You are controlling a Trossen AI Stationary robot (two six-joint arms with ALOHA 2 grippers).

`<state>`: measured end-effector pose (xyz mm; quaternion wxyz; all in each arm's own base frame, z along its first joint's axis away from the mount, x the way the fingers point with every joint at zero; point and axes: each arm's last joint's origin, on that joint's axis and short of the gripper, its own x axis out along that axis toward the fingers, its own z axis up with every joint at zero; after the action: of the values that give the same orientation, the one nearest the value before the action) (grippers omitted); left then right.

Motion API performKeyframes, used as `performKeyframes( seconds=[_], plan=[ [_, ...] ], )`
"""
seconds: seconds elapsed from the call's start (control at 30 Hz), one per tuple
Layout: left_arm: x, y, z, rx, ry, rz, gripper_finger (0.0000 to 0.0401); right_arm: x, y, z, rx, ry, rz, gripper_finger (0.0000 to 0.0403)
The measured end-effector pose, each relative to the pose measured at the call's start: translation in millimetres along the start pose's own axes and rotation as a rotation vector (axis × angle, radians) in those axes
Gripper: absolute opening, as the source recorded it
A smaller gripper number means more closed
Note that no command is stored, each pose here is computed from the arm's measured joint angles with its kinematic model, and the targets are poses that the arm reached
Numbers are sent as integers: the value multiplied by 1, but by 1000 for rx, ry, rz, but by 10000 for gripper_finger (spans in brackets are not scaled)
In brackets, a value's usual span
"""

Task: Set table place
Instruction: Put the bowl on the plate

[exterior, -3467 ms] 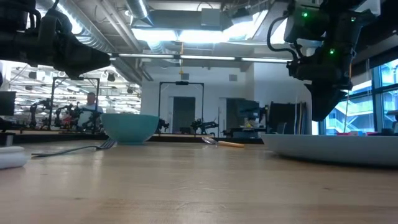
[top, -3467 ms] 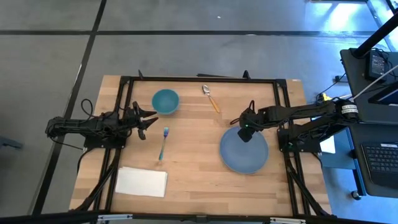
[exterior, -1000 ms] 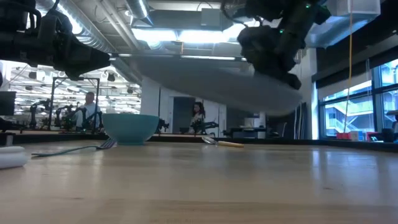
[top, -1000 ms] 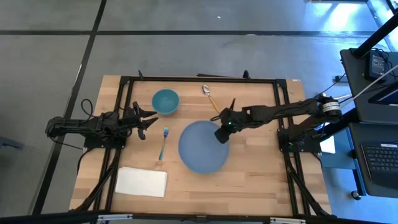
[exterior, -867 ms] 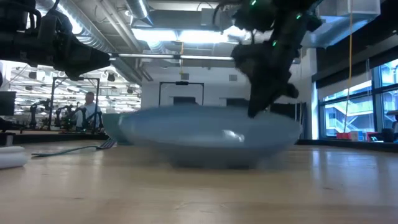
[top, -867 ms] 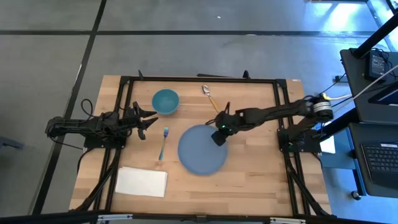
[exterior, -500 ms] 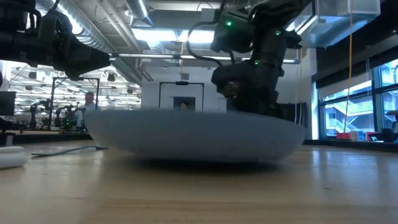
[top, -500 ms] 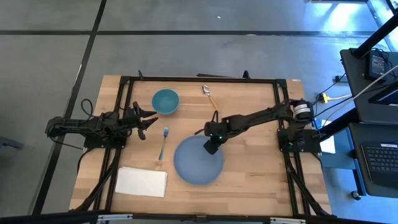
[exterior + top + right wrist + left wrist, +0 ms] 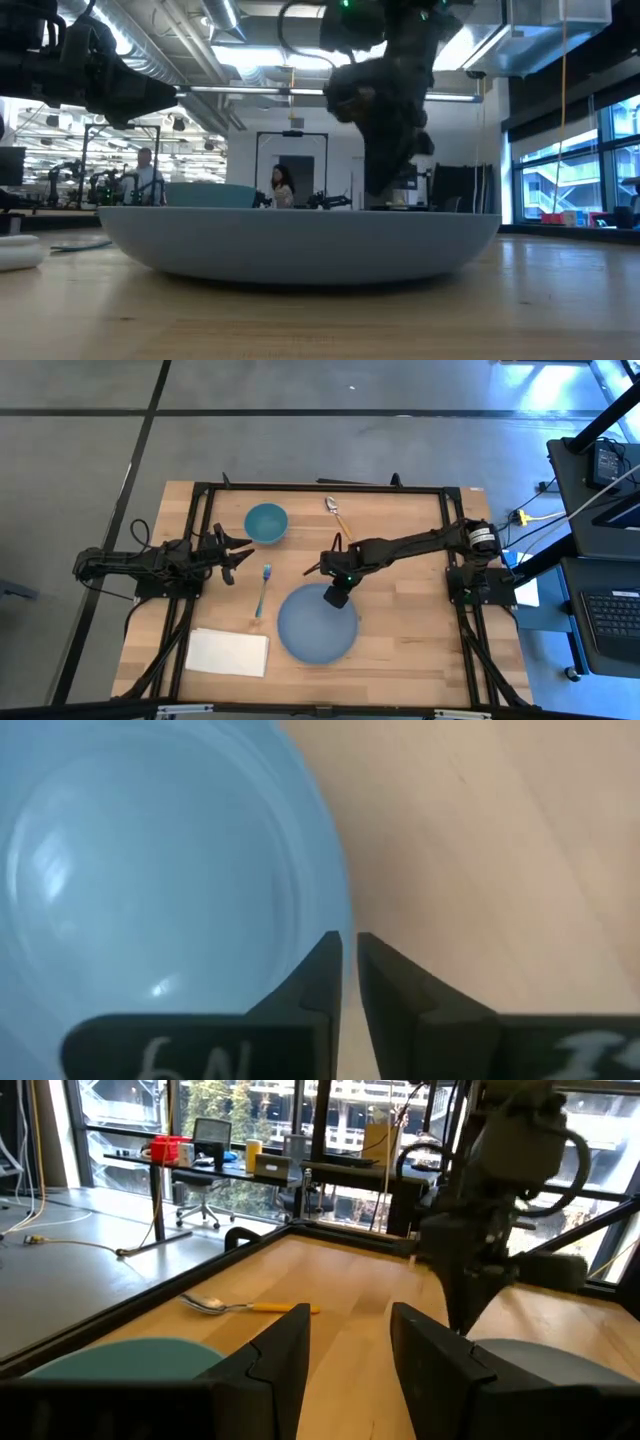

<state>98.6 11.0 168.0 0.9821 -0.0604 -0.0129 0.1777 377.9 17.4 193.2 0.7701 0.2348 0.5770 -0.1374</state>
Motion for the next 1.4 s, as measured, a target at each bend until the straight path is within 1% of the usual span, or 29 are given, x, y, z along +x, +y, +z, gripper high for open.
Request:
performKeyframes(
  seconds=[0.1,0.17,0.27,0.4,0.47,0.53,0.6,0.67,0.7,0.8,0.9,1.0,1.13,1.27,1.4],
  plan=[
    [1,0,-1,4,7,10,135,-16,3,4,-28,36,-31,41],
    [1,1,-1,2,5,52,135,-26,4,7,-48,35,-78,41],
    [2,3,0,-35,12,109,135,-44,6,14,-52,-22,-183,41],
    [3,4,12,-50,67,127,135,-65,8,23,-135,-101,-296,41],
    [4,3,22,-29,114,128,135,-71,10,26,-152,-127,-294,42],
    [5,2,41,19,135,140,135,-75,13,29,-145,-149,-280,42],
    [7,0,62,89,153,146,135,-77,15,32,-103,-183,-259,42],
    [10,-2,81,154,203,156,135,-77,16,33,-82,-199,-248,42],
    [12,-3,90,169,232,165,135,-77,16,33,-73,-201,-247,42],
    [23,-5,110,170,344,203,135,-77,16,34,-65,-206,-245,42],
    [41,-8,119,122,453,215,135,-77,15,34,-63,-231,-280,42],
    [65,-10,118,92,563,201,135,-77,15,34,-69,-240,-302,42],
    [100,-5,97,113,738,247,135,-77,17,28,-87,-209,-320,42],
    [125,14,72,54,894,291,135,-76,22,23,-108,-208,-345,42],
    [141,34,57,67,973,370,135,-76,29,18,-129,-212,-344,42]
  ],
)
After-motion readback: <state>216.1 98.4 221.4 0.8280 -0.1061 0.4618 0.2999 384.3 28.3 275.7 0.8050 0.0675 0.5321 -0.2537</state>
